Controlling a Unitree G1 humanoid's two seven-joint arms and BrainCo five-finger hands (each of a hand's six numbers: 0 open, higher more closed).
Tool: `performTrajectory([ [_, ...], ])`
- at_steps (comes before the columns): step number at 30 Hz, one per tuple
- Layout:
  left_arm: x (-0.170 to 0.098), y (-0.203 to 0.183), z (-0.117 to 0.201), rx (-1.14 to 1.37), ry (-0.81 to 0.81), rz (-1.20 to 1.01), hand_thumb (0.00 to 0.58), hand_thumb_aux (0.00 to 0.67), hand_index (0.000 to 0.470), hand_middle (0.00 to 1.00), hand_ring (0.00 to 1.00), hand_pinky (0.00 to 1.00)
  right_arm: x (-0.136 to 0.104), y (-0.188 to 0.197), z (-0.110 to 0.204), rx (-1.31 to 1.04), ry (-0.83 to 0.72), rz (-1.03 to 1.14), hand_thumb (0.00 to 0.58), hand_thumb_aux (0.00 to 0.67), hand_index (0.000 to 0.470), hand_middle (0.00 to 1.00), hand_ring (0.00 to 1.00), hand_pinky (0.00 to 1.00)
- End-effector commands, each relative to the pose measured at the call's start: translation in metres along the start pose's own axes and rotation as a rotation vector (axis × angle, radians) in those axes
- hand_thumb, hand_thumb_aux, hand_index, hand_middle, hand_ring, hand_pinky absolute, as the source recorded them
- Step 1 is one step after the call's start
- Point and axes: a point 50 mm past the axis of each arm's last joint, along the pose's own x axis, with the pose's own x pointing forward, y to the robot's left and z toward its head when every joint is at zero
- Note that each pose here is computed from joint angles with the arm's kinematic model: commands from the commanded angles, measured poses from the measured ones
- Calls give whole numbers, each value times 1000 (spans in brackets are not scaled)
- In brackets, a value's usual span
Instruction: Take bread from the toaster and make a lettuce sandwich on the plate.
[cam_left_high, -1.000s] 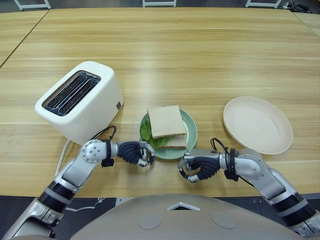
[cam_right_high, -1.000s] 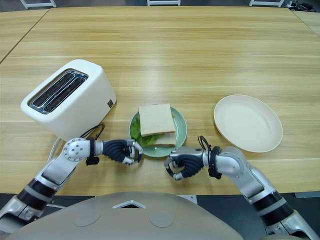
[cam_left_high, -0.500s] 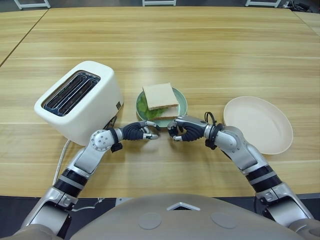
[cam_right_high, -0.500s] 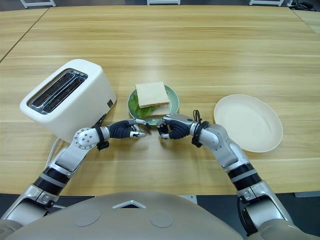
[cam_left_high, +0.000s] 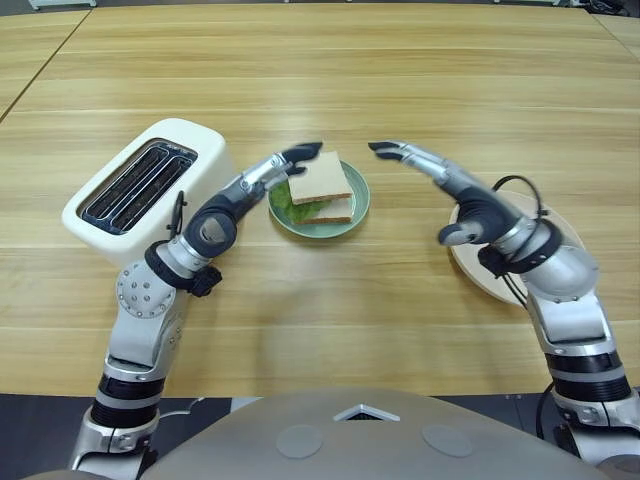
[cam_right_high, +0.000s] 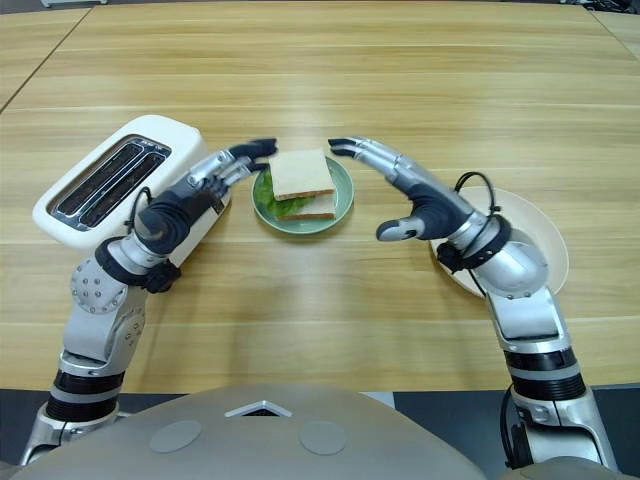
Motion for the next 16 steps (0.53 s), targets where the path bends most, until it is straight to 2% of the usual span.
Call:
performTrajectory([
  [1, -4, 7, -21, 123, 97, 257, 0, 0, 0, 0, 0, 0, 17, 5, -8, 10, 93, -346, 0, 0, 0, 0, 0, 0],
  [3, -7, 4, -31, 137, 149, 322, 0, 0, 0, 0, 0, 0, 20, 15, -4, 80, 108, -440, 0, 0, 0, 0, 0, 0],
  [5, -9, -4, -42, 198, 173, 294, 0, 0, 0, 0, 0, 0, 21, 17, -1, 37, 87, -476, 0, 0, 0, 0, 0, 0],
  [8, -7, -5, -55, 296, 186, 265, 0, 0, 0, 0, 0, 0, 11, 13, -24, -87, 157, -491, 0, 0, 0, 0, 0, 0],
  [10, -6, 2, -60, 323, 196, 297, 0, 0, 0, 0, 0, 0, 4, 6, -39, -72, 213, -520, 0, 0, 0, 0, 0, 0],
  [16, -4, 7, -70, 351, 243, 327, 0, 0, 0, 0, 0, 0, 6, 9, -44, -50, 212, -484, 0, 0, 0, 0, 0, 0],
])
